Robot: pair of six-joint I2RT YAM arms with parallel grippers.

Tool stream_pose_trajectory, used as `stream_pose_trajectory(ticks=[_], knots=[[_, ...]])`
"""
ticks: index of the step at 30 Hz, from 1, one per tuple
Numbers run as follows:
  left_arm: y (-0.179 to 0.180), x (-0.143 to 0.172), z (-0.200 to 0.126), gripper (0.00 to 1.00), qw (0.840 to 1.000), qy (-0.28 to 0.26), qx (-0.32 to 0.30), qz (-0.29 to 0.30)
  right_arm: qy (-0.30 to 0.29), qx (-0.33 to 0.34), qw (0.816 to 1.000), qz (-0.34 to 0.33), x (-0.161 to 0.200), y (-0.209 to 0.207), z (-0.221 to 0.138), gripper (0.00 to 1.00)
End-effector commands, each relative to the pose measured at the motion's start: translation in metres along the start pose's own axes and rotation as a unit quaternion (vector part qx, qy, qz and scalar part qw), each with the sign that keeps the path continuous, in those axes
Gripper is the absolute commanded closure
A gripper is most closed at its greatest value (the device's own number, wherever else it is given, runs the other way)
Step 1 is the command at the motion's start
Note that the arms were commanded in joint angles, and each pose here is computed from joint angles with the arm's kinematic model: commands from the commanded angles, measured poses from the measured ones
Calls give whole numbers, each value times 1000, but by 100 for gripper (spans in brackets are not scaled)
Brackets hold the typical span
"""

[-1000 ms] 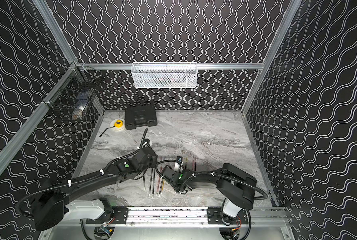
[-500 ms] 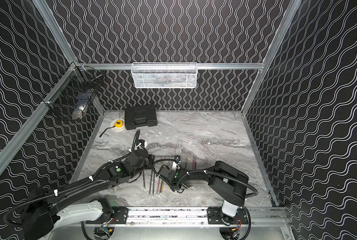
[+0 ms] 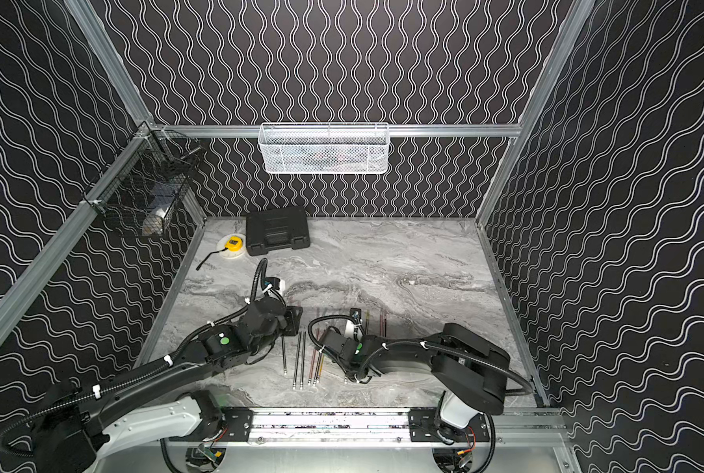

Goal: Remove the protective cover of the pencils
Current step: Pick up the pencil from the center of the board.

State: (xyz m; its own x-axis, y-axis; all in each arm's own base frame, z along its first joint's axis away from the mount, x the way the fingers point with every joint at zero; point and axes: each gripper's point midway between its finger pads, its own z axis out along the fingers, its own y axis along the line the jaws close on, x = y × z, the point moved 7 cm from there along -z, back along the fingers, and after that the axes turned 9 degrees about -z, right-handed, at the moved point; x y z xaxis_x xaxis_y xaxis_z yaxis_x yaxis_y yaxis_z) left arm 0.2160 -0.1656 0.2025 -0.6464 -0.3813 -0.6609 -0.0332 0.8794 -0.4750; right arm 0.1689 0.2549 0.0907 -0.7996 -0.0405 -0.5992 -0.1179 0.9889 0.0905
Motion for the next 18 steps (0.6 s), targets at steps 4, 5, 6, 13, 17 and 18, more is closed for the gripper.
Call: stream_pose_trajectory(ticks=[4, 5, 6, 13, 17, 18], knots=[[-5, -4, -6, 62, 999, -14, 34, -22, -26, -70, 997, 4, -5, 2, -19, 100], [-6, -4, -6, 62, 999, -12, 39, -22, -30, -87, 996, 5, -5, 3, -22, 100], [-7, -4, -7, 62, 999, -11, 47, -22, -35, -102, 994, 6, -5, 3, -25, 100], [-16, -1, -7, 62, 995, 1, 95, -26, -81, -174, 981, 12, -10, -3, -54, 100], [-25, 2, -3, 62, 992, 17, 124, -32, -93, -221, 971, 9, -10, 0, -62, 100], [-28, 4, -2, 62, 990, 24, 134, -33, -96, -234, 967, 8, -10, 2, -64, 100]])
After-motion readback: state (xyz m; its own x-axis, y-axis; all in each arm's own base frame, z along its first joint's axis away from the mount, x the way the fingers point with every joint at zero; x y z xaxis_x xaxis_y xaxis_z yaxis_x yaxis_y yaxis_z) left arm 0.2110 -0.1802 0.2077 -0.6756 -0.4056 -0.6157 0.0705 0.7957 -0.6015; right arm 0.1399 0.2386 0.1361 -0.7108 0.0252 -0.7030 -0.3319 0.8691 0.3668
